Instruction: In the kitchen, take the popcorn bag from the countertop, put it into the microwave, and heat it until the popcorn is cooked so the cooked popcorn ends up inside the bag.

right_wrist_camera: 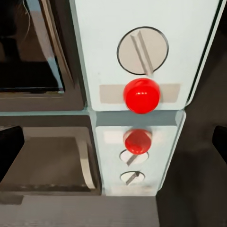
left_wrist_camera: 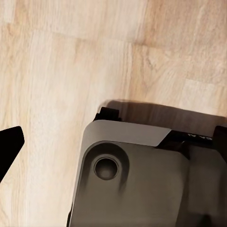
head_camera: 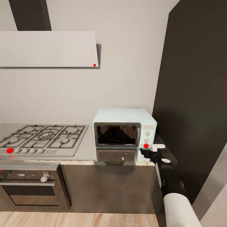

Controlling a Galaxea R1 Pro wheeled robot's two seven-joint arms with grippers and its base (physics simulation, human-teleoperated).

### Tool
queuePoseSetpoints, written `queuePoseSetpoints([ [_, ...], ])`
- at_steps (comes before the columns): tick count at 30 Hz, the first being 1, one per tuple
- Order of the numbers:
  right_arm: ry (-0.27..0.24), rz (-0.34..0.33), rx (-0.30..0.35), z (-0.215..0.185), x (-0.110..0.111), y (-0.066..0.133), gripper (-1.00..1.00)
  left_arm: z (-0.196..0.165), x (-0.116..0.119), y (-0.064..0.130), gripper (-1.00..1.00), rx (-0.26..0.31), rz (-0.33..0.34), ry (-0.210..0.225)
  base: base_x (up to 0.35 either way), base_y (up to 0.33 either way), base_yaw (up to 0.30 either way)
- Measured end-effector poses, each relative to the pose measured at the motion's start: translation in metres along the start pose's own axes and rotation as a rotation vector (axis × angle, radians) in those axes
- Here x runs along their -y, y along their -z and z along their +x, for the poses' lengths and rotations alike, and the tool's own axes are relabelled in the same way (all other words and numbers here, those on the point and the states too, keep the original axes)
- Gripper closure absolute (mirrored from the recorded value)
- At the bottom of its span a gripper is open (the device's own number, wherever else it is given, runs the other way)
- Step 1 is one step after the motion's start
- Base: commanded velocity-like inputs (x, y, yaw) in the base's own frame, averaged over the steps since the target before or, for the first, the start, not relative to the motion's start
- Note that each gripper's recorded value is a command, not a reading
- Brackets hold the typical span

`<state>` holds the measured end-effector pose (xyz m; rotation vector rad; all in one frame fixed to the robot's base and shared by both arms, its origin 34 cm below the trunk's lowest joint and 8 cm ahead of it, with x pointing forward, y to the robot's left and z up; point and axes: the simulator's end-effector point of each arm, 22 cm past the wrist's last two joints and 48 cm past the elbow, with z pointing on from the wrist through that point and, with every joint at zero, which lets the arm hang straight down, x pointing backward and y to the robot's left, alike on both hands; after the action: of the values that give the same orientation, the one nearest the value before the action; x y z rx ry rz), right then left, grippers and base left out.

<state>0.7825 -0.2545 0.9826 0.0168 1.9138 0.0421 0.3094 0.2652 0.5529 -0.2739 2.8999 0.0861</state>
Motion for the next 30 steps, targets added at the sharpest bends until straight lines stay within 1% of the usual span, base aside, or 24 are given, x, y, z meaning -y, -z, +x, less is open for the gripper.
queuePoseSetpoints([
  [1, -0.001, -0.002, -0.007, 0.003, -0.001, -0.001, -1.0, 0.0, 0.0, 0.0, -1.0, 0.0, 0.0, 0.0, 0.001, 0.0, 0.0],
  [3, 0.011, 0.013, -0.024, 0.011, 0.012, -0.002, -1.0, 0.0, 0.0, 0.0, -1.0, 0.0, 0.0, 0.0, 0.0, 0.0, 0.0],
  [6, 0.019, 0.024, -0.029, 0.013, 0.021, -0.002, -1.0, 0.0, 0.0, 0.0, -1.0, 0.0, 0.0, 0.0, 0.0, 0.0, 0.0],
  [9, 0.022, 0.026, -0.029, 0.013, 0.023, -0.002, -1.0, 0.0, 0.001, 0.0, -1.0, 0.0, 0.001, 0.0, 0.0, 0.0, 0.0],
  [13, 0.033, 0.033, -0.03, 0.013, 0.032, -0.001, -1.0, 0.0, 0.001, 0.0, -1.0, 0.0, 0.001, 0.001, 0.093, 0.0, 0.0],
  [18, 0.033, 0.038, -0.03, 0.013, 0.034, -0.001, -1.0, 0.0, 0.0, 0.0, -1.0, 0.0, 0.001, 0.001, 0.162, 0.0, 0.0],
  [30, 0.032, 0.039, -0.032, 0.013, 0.035, -0.001, -1.0, 0.0, 0.0, 0.0, -1.0, 0.0, 0.0, 0.001, 0.022, 0.0, 0.0],
])
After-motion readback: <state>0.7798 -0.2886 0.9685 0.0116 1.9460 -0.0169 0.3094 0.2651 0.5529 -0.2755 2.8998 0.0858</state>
